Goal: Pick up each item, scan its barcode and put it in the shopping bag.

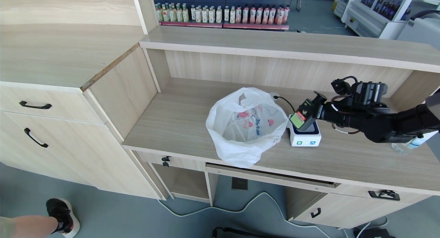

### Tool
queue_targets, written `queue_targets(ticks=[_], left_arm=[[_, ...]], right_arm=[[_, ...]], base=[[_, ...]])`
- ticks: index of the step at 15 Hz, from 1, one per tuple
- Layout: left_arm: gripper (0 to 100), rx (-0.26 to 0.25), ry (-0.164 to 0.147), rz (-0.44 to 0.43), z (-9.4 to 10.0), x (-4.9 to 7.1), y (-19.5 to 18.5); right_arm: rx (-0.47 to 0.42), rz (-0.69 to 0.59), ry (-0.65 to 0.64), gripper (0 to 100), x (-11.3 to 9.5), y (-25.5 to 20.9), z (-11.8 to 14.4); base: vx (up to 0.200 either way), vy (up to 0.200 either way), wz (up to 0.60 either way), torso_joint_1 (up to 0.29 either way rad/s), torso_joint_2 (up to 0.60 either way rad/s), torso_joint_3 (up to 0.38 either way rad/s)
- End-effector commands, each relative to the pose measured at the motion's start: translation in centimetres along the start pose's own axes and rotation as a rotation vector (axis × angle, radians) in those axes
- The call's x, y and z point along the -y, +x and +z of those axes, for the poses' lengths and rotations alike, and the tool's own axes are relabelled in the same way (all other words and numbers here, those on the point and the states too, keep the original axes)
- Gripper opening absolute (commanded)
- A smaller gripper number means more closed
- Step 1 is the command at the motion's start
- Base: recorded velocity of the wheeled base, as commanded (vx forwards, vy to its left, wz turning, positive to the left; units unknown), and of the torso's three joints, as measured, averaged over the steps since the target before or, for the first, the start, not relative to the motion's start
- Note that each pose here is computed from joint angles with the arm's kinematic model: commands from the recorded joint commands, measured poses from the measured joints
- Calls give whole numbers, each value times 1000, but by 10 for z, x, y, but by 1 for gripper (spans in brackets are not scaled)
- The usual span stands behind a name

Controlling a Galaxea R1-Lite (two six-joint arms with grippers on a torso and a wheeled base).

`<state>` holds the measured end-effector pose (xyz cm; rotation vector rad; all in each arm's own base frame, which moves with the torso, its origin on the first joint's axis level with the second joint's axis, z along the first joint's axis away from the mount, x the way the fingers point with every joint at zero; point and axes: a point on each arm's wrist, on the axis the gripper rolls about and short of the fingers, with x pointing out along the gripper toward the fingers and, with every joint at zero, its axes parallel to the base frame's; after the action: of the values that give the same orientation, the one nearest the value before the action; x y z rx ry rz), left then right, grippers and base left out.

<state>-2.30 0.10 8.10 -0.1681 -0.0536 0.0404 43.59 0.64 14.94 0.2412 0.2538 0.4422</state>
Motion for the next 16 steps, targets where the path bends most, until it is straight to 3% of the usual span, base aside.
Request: queue_targets(ticks=[1, 11, 12, 14, 16], left_arm=[[100, 1, 0, 0, 0, 0, 0], [100, 1, 0, 0, 0, 0, 0], [100, 1, 0, 1, 0, 0, 0], [100, 1, 0, 0, 0, 0, 0], [100, 2, 0, 1, 0, 0, 0]], right_arm=[[-3, 7, 2, 0, -2, 2, -1], [72, 22, -8, 0, -28, -33, 34], [97, 32, -64, 0, -45, -56, 46], [112, -12, -341, 0, -65, -116, 52], [99, -180, -680, 0, -54, -179, 44]], base=[[0, 0, 0, 0, 0, 0], [0, 0, 0, 0, 0, 0], [0, 0, 0, 0, 0, 0], [0, 0, 0, 0, 0, 0], [0, 0, 0, 0, 0, 0]])
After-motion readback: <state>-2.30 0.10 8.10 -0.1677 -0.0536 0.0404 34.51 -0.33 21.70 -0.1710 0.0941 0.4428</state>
